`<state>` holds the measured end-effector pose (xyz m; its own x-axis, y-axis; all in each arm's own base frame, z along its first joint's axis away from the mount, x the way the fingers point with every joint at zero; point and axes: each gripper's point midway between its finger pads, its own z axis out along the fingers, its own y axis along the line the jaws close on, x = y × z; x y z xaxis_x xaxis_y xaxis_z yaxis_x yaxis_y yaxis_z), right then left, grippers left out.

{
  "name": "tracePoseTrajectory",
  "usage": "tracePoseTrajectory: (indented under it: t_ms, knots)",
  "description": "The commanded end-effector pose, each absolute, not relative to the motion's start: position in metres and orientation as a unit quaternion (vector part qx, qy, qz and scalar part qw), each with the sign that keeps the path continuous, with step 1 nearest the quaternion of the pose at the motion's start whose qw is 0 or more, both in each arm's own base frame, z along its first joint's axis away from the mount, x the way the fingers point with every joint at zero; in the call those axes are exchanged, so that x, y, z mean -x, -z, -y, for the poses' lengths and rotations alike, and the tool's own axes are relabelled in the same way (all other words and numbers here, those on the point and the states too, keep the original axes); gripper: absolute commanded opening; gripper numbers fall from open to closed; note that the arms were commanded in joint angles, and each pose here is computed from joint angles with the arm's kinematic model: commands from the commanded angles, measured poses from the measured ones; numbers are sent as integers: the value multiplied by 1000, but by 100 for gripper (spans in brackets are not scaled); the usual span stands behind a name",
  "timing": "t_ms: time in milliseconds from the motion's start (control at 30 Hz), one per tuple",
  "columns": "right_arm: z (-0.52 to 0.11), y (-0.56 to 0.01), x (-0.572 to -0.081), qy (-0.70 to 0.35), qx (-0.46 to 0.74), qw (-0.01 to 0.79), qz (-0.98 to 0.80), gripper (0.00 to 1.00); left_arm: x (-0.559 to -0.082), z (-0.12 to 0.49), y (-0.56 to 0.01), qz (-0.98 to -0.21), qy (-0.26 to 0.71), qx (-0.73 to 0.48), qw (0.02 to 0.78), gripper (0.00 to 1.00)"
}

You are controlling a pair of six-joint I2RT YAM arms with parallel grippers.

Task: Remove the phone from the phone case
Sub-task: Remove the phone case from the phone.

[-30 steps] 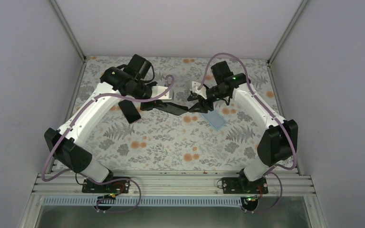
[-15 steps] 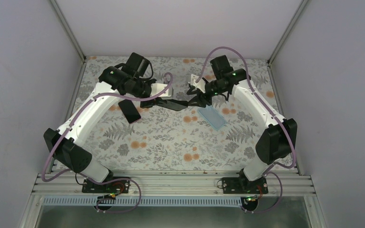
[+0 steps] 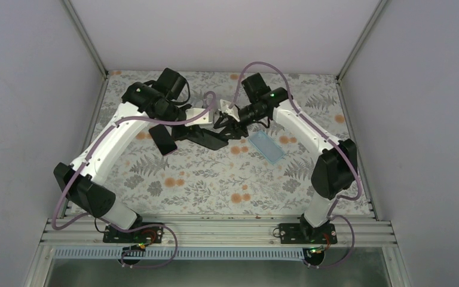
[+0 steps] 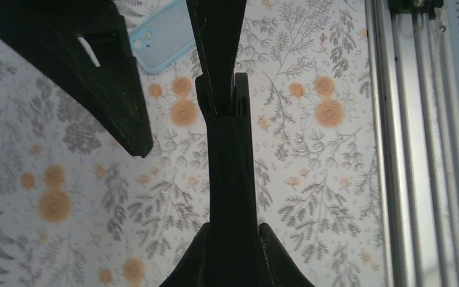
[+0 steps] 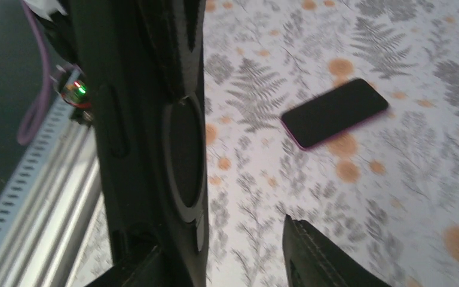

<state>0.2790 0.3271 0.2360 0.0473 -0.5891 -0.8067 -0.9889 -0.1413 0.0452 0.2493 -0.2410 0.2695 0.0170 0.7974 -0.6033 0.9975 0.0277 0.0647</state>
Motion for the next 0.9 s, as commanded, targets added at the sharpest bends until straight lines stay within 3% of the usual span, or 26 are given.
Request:
tracePoseTrajectory:
  t_ms: [0,100,200,267,367,433,467,733,867]
  knots:
    - [-366,-254,-230,-506,651,302,-479,41,-245,293,-373,-533,279,-671,433,2]
    - [-365,-267,-219,-538,646,314,-442,27,-252,293,-376,-535,273,-665,443,2]
    - [-365,-279,-220,-546,649,302,-435,4,-267,291,-369,-556,244,-656,448,2]
    - [-360,-288,-222,-545,655,302,-427,3,-275,287,-366,-567,221,-650,456,7]
    - [-348,-289,-235,-529,653,304,-450,3,-282,276,-373,-579,180,-640,472,70]
    - [-339,-284,-253,-499,647,316,-482,3,-286,266,-383,-585,148,-629,490,94]
    - [-332,-282,-263,-479,646,328,-496,3,-288,262,-389,-585,133,-623,502,99]
    - [-288,-320,-412,-245,480,480,-692,4,-322,248,-448,-555,53,-512,654,100]
    - [-279,-363,-454,-213,398,532,-717,3,-356,262,-446,-576,54,-440,687,100]
